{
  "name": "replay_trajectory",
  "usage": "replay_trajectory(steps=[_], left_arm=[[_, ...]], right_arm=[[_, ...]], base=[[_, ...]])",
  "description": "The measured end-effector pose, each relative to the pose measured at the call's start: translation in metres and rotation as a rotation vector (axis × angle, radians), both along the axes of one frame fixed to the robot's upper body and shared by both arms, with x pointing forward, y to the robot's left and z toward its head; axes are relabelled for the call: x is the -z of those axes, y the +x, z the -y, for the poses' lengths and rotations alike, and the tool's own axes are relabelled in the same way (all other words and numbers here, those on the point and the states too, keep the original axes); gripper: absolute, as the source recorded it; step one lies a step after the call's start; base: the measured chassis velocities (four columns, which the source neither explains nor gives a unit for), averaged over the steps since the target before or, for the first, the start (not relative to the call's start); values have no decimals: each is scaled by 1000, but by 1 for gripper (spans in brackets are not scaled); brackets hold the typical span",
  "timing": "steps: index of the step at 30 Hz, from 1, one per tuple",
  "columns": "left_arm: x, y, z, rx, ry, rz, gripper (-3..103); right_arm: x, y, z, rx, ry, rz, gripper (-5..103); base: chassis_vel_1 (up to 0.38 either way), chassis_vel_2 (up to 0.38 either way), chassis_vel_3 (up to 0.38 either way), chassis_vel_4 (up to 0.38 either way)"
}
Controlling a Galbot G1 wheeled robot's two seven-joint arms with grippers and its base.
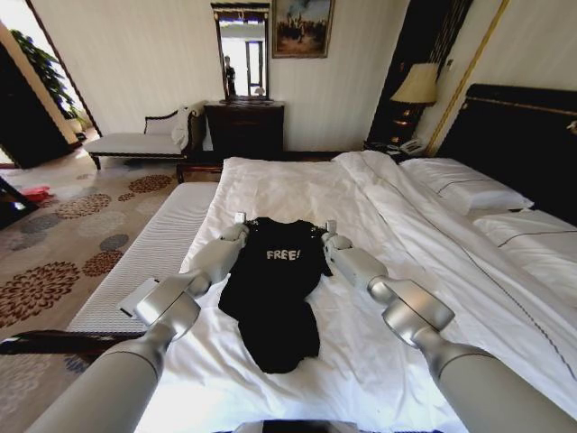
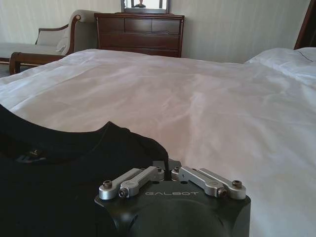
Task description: Fold the clothes on the bed.
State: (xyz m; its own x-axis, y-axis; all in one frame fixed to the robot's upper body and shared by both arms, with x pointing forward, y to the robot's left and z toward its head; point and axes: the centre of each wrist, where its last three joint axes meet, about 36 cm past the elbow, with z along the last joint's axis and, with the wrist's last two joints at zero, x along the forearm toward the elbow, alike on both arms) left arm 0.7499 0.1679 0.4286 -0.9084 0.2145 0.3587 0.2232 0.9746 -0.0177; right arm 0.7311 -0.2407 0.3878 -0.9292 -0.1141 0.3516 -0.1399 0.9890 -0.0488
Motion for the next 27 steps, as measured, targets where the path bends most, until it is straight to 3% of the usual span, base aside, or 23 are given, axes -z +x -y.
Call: replay_trajectory(steps=[11, 13, 15, 17, 19, 22, 24, 27], left_arm=[[12, -4, -4, -6, 10, -17, 1], [16, -7, -1, -6, 11, -35, 2], [17, -8, -1, -5, 12, -41, 2], [19, -10, 2, -2, 11, -56, 12], [19, -10, 2, -2, 11, -56, 12], [19, -10, 4, -3, 15, -66, 34], [18, -10, 4, -4, 15, -68, 34], [14, -8, 4, -10, 15, -66, 51]], right_arm=[[-1, 0, 2, 9, -10, 6, 0], [2, -2, 2, 1, -9, -1, 15], [2, -2, 2, -1, -8, -3, 15], [2, -4, -1, -12, -5, -10, 26], [2, -4, -1, -12, -5, -10, 26], [2, -4, -1, -15, -6, -18, 48], [2, -4, 0, -13, -7, -18, 48], [0, -3, 4, -2, -11, -13, 65]], base=[[0, 0, 0, 0], [0, 0, 0, 0], [0, 0, 0, 0], [0, 0, 0, 0], [0, 0, 0, 0], [0, 0, 0, 0], [0, 0, 0, 0], [0, 0, 0, 0]])
